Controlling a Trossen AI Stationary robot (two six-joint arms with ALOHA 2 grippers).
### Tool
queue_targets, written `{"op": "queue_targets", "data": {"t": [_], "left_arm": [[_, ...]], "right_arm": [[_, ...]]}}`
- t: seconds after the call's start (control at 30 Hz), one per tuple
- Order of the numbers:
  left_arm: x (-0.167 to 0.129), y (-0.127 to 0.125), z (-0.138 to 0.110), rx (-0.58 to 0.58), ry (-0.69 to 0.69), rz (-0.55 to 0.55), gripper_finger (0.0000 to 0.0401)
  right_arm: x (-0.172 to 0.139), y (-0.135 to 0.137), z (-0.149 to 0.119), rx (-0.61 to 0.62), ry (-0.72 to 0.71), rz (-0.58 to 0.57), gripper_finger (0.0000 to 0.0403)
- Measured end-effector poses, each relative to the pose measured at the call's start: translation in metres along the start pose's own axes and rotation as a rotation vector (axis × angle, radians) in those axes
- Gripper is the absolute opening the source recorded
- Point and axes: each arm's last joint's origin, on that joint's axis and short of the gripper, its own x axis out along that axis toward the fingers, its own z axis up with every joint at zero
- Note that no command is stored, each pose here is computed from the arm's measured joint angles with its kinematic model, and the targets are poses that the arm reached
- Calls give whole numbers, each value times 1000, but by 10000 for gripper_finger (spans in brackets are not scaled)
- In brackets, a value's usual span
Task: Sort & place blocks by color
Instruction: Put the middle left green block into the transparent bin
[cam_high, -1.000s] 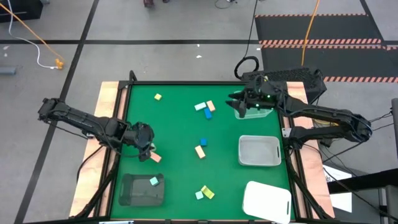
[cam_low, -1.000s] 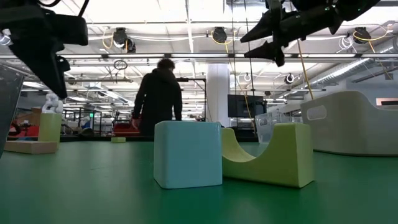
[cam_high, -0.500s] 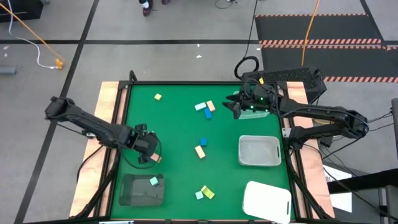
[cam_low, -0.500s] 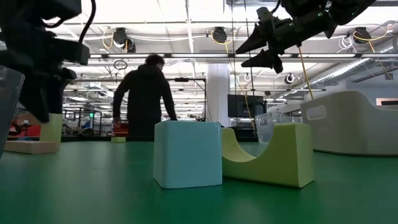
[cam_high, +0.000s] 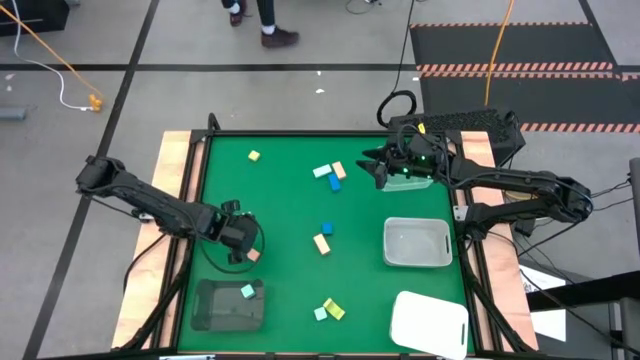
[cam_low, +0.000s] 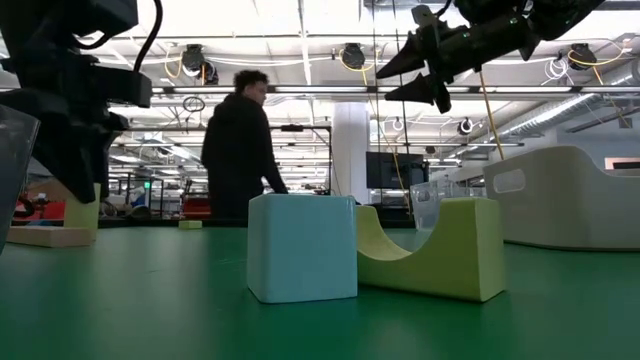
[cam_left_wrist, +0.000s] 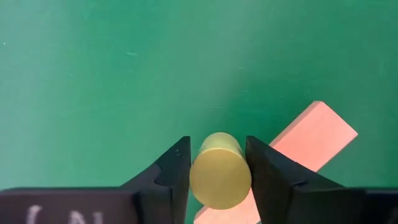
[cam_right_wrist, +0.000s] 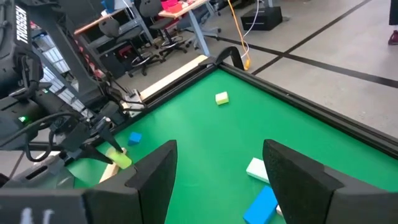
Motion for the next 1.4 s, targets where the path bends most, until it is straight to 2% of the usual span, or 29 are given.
{"op": "queue_targets", "data": {"t": [0.27,0.43,0.57,0.67,0.8,0.9,1.03,1.13,1.2,1.4], "left_arm": [[-2,1,-1,3,9,-19,127],[-9,10,5,-53,-101,27,127],[-20,26,19,-152,-307,87,127],[-35,42,37,-244,-531,125,127],[-62,66,62,-368,-873,117,127],[-84,77,76,-422,-1122,20,127],[-105,84,83,-484,-1347,-87,127],[-108,86,85,-510,-1392,-145,127],[-106,87,88,-526,-1399,-211,127],[-91,83,106,-615,-1423,-346,127]], "right_arm": [[0,0,0,22,-2,1,228],[0,1,3,20,-34,16,228],[5,3,6,27,-76,43,228],[13,5,4,30,-93,63,228],[26,10,-2,10,-103,97,228],[34,18,-4,-54,-158,151,228],[37,38,1,-246,-349,254,228],[37,51,3,-412,-491,289,228],[38,57,4,-472,-548,296,228],[51,73,11,-565,-475,242,228]]}}
